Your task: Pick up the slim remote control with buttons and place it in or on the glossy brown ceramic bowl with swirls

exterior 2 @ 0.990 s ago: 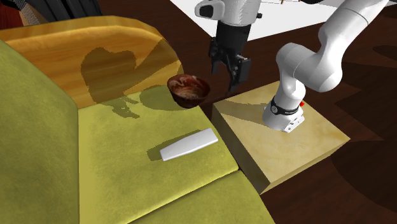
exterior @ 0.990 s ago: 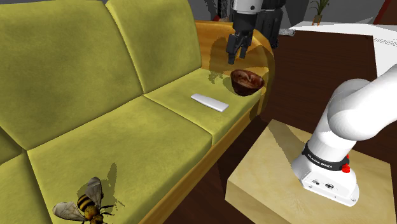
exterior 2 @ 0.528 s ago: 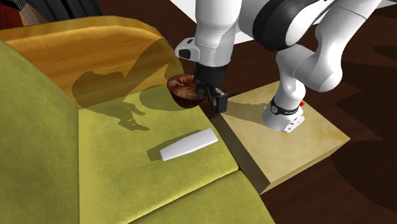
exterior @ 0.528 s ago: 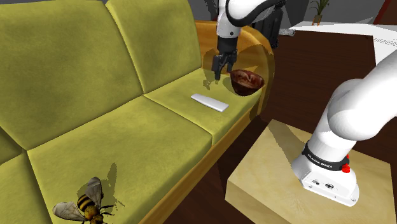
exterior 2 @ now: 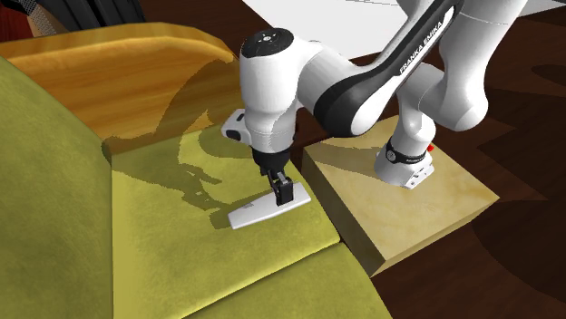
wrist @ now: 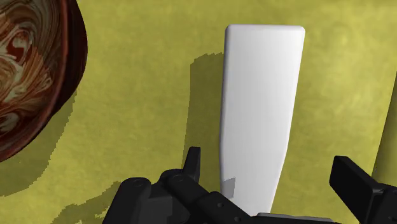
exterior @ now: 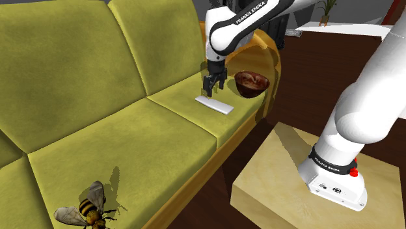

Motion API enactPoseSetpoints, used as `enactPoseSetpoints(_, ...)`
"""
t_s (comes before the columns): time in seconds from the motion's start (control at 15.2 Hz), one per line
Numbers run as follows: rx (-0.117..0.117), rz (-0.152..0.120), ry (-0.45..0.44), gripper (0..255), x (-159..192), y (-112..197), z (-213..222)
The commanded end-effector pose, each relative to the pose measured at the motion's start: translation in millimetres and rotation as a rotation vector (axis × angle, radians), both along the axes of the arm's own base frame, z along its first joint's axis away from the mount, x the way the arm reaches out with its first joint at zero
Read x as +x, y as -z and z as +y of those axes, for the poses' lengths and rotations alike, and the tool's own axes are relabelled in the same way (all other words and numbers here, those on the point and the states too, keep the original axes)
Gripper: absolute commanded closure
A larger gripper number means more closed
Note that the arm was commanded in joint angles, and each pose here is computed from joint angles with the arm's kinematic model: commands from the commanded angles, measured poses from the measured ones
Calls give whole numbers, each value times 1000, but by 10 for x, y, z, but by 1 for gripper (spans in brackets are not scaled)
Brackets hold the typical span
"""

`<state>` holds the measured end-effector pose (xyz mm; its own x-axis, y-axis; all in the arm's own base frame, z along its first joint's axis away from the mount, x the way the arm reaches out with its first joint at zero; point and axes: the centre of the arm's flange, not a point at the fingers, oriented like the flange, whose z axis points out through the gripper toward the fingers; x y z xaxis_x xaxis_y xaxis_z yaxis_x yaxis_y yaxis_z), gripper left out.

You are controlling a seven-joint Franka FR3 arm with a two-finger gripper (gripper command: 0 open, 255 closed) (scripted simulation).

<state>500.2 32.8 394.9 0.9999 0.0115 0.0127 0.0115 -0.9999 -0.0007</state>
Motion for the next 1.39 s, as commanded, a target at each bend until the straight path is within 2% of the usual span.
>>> enactPoseSetpoints(0.0, -4, 10, 2, 0, 143, 217, 31)
enactPoseSetpoints(0.59, -5, 13, 3, 0, 182, 674, 36)
enactPoseSetpoints(1.06, -5, 13, 3, 0, 182, 674, 36)
enactPoseSetpoints(1.12, -5, 13, 3, 255, 182, 674, 36)
enactPoseSetpoints(1.32, -5, 13, 3, 255, 183, 675, 37)
